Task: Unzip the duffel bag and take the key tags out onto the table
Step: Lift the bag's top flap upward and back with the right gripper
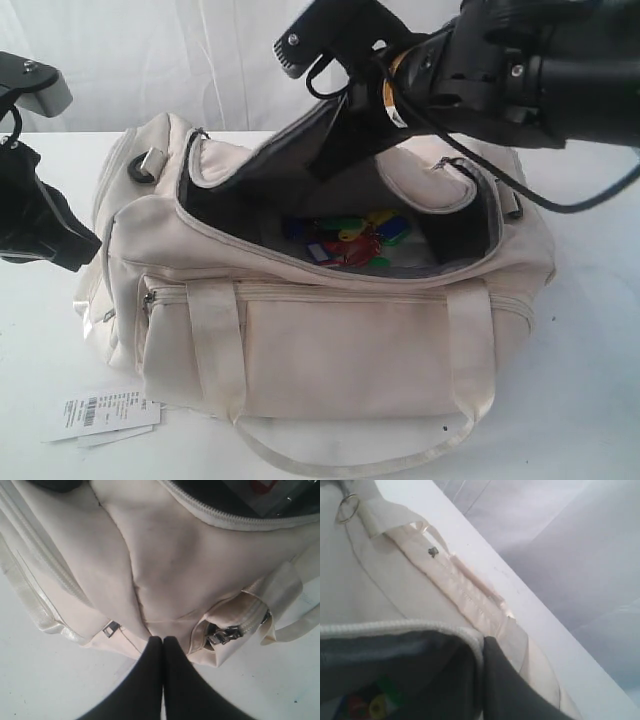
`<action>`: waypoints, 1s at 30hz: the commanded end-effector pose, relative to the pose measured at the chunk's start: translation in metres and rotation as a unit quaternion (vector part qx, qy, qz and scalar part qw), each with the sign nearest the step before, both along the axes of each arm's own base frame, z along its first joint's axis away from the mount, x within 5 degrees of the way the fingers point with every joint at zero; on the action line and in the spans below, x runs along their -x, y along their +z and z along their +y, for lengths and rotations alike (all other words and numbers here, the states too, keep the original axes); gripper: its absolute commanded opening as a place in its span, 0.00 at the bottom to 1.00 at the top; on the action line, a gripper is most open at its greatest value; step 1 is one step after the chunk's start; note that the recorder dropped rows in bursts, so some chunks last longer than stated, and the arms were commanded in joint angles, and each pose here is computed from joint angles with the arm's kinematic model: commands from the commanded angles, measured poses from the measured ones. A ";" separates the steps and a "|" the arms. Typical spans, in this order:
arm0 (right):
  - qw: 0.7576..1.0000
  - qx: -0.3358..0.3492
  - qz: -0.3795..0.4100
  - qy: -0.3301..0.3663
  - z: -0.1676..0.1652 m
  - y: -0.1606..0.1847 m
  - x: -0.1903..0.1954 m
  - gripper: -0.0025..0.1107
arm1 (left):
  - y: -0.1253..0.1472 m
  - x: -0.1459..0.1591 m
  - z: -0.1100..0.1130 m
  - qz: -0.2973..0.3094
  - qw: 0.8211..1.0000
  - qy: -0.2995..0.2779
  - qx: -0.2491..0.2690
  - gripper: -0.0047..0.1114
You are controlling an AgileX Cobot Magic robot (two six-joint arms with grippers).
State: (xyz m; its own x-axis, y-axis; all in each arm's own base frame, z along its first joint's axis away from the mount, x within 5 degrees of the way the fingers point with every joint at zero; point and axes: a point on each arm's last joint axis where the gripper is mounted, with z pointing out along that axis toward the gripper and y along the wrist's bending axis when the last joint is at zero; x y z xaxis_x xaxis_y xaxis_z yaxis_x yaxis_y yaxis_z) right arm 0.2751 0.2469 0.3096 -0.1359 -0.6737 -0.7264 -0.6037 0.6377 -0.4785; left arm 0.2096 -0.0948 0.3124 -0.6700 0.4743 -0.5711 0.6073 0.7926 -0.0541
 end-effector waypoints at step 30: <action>0.966 -0.130 0.015 -0.223 0.009 -0.017 -0.174 0.67 | 0.000 0.006 -0.003 0.021 1.000 -0.003 0.017 0.04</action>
